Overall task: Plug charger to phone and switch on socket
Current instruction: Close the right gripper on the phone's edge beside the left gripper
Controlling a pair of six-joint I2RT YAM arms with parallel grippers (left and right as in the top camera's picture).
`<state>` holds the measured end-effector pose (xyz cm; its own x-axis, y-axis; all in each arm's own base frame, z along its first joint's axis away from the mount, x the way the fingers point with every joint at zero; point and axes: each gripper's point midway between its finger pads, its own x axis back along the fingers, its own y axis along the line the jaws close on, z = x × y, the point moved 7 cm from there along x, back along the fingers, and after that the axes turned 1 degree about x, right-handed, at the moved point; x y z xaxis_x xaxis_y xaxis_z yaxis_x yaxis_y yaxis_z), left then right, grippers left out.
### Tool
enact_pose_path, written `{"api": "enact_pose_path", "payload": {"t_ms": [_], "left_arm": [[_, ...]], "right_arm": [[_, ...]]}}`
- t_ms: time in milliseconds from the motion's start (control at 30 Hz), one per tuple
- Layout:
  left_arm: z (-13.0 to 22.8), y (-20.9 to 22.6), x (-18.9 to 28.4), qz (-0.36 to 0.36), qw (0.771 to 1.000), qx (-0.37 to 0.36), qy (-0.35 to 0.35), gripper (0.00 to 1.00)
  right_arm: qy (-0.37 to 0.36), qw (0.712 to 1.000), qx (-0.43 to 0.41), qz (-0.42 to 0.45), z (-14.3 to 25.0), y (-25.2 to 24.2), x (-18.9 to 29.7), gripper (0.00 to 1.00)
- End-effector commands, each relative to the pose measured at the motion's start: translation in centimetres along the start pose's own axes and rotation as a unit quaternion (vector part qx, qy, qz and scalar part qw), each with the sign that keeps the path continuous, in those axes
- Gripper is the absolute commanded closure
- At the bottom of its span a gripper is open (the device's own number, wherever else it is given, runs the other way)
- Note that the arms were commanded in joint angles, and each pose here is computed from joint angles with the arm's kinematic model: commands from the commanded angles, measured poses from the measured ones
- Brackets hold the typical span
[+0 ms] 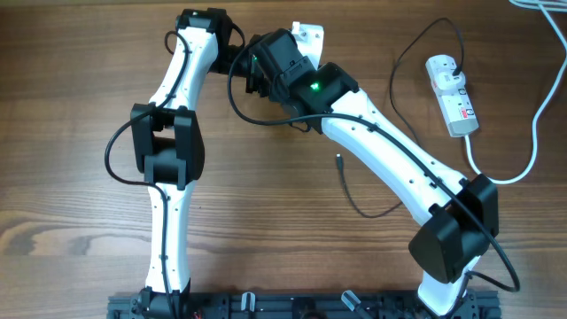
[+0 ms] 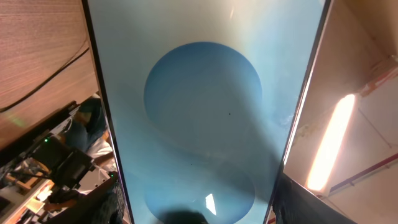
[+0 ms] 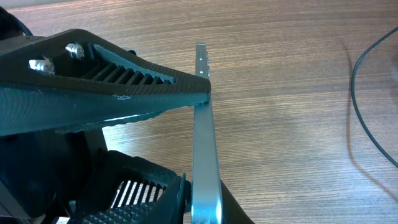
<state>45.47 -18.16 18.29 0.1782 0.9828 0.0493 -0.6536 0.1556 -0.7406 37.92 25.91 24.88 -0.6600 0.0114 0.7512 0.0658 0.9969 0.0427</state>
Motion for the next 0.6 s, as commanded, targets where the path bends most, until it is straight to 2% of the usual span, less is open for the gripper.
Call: {"api": "enact_pose_path", "payload": {"t_ms": [0,167,567], "left_arm": [[2.43,-2.04,0.27,0.024,0.999,-0.026,0.013,0.36],[2.43,-2.04,0.27,0.024,0.999,-0.026,0.013,0.36],[2.44,-2.04,0.27,0.024,0.999,-0.026,0.013,0.34]], "right_arm": [[-0.020,1.000,-0.014,-0.017,-1.18,0.23,1.71,0.85],[-0.021,1.000,-0.014,-0.017,-1.19,0.23,1.71,0.95],[-0.020,0.999,-0.026,-0.017,-1.19,0.24,1.71,0.95]]}}
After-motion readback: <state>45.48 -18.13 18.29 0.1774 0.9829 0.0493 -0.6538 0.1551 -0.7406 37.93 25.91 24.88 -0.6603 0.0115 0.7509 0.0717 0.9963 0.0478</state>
